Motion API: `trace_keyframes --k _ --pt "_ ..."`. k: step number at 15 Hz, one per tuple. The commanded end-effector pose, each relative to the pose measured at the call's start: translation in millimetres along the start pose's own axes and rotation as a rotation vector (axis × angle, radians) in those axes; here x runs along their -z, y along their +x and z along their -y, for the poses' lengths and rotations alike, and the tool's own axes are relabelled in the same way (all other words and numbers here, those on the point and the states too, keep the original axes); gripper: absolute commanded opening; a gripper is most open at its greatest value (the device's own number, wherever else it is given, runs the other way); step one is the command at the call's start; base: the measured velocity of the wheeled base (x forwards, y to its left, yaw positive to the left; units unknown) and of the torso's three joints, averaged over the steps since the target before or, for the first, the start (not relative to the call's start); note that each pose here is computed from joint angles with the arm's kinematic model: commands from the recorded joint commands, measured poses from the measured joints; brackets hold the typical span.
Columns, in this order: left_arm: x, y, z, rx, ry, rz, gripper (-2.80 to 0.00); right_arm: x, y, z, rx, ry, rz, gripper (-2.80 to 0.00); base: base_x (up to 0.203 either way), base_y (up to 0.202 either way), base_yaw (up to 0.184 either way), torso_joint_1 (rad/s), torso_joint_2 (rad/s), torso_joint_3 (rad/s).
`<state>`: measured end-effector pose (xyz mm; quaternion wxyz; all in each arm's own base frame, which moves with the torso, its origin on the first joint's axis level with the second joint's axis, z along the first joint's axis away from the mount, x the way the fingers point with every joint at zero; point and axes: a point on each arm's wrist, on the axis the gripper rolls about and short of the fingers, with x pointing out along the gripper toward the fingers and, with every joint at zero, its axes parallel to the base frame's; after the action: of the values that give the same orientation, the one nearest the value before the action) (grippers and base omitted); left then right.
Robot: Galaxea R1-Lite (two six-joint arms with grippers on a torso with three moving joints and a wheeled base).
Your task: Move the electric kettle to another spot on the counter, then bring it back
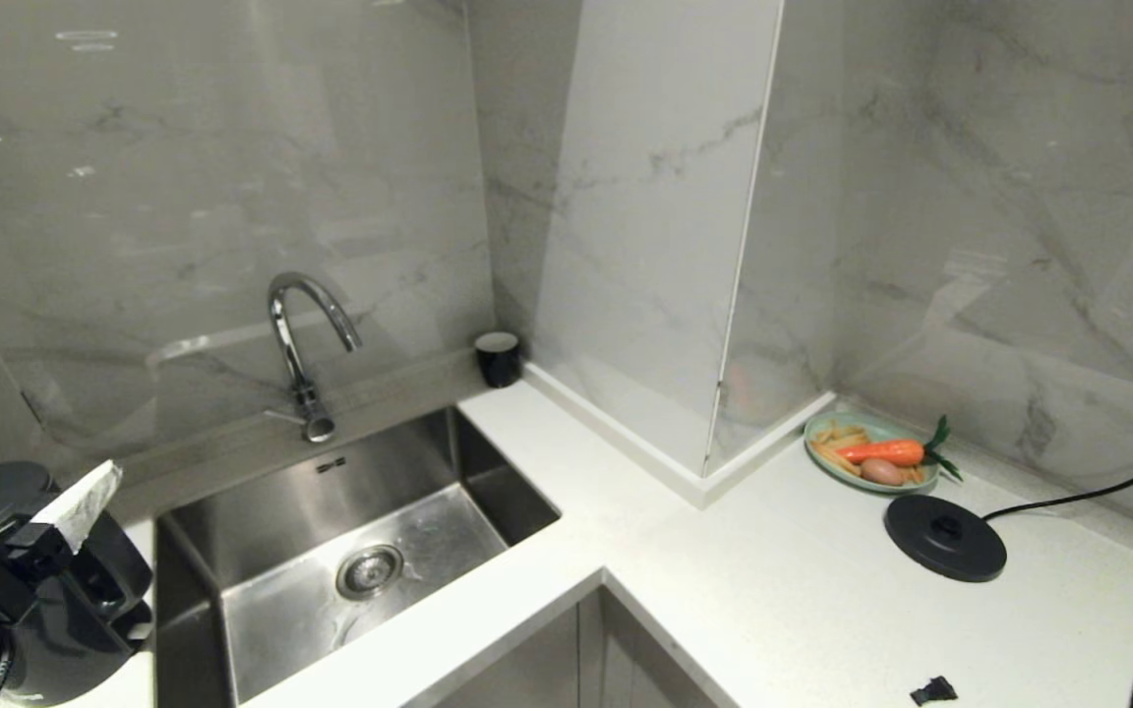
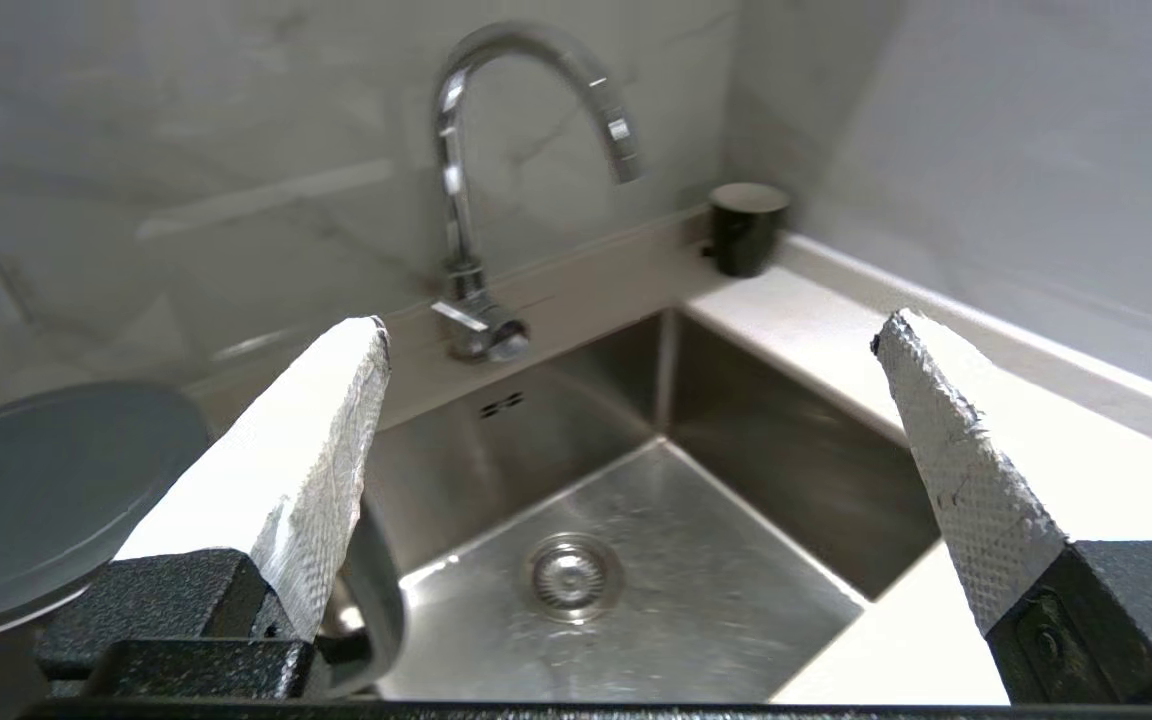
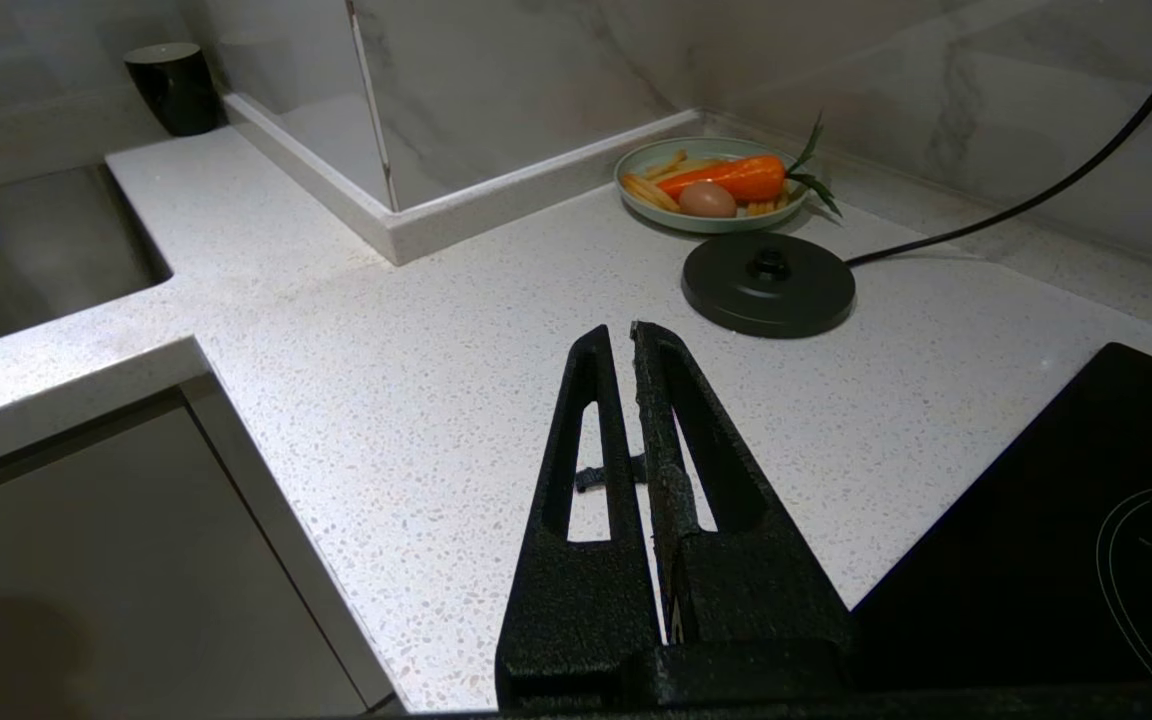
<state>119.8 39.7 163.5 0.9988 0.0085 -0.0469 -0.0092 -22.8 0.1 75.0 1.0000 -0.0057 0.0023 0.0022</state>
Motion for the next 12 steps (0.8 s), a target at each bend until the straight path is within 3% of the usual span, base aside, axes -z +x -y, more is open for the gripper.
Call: trace_keyframes --k 1,4,8,11,12 --pt "-23 -34 18.9 0.042 -0.009 0.034 0.00 0 0 0 0.000 -0.001 0.000 -2.80 0.000 0.000 0.000 0.000 0.00 0.000" --pt "-40 -73 38.2 0.129 -0.102 -0.052 0.00 0 0 0 0.000 -0.001 0.000 -2.80 0.000 0.000 0.000 0.000 0.00 0.000" --pt "-58 -118 51.4 0.272 -0.158 -0.072 0.00 0 0 0 0.000 -0.001 0.000 -2.80 0.000 0.000 0.000 0.000 0.00 0.000" --pt "-67 -153 51.1 0.438 -0.181 -0.095 0.00 0 0 0 0.000 -0.001 0.000 -2.80 0.000 0.000 0.000 0.000 0.00 0.000" --pt "-65 -162 50.2 0.459 -0.181 -0.088 0.00 0 0 0 0.000 -0.001 0.000 -2.80 0.000 0.000 0.000 0.000 0.00 0.000"
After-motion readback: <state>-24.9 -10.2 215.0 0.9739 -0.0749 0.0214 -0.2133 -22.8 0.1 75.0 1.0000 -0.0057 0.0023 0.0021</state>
